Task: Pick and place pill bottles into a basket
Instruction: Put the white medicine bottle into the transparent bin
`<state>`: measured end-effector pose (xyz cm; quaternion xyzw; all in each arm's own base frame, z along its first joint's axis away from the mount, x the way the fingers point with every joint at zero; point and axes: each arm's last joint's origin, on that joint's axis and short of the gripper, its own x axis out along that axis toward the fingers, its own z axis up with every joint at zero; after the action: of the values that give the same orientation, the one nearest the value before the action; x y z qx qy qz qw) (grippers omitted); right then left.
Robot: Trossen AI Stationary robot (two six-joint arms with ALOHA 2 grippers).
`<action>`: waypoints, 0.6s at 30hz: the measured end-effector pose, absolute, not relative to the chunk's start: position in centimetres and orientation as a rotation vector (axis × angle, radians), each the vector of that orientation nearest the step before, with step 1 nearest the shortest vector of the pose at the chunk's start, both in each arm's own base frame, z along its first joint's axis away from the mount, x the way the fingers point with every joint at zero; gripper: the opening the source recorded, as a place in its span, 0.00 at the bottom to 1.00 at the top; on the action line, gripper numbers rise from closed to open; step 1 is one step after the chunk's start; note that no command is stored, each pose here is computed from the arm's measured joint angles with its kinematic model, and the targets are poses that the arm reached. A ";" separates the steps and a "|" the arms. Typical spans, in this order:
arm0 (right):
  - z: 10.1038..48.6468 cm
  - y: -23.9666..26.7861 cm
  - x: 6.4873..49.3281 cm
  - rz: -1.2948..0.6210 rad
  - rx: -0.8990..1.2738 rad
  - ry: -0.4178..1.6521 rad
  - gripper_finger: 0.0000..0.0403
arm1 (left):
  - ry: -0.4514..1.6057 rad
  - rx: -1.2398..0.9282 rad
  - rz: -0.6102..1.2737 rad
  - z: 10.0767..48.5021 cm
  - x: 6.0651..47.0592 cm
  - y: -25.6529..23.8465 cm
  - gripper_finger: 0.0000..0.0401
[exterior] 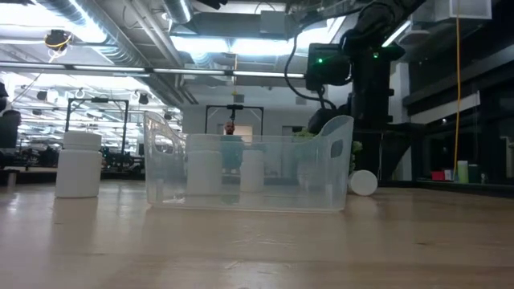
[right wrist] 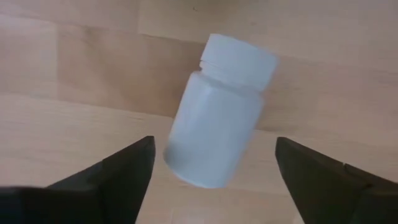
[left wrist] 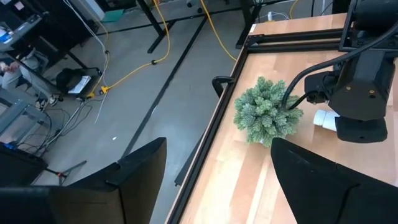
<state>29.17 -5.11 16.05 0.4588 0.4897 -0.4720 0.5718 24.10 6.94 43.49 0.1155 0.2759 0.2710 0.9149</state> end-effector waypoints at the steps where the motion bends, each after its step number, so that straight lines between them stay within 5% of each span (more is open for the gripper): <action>1: 16.1 -5.1 29.2 -1.105 1.074 1.150 0.79 | 0.567 0.235 0.559 43.5 24.1 6.9 0.71; 10: 15.3 -5.2 29.6 -1.072 1.037 1.170 0.51 | 0.561 0.227 0.553 43.5 24.2 6.6 0.71; 18: 14.8 -5.3 30.4 -1.005 1.033 1.161 0.46 | 0.560 0.247 0.522 43.5 24.4 5.8 0.71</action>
<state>30.39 -5.25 14.78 0.4459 0.5012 -0.4339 0.6015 24.39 5.79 43.50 0.1203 0.2724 0.2542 0.9202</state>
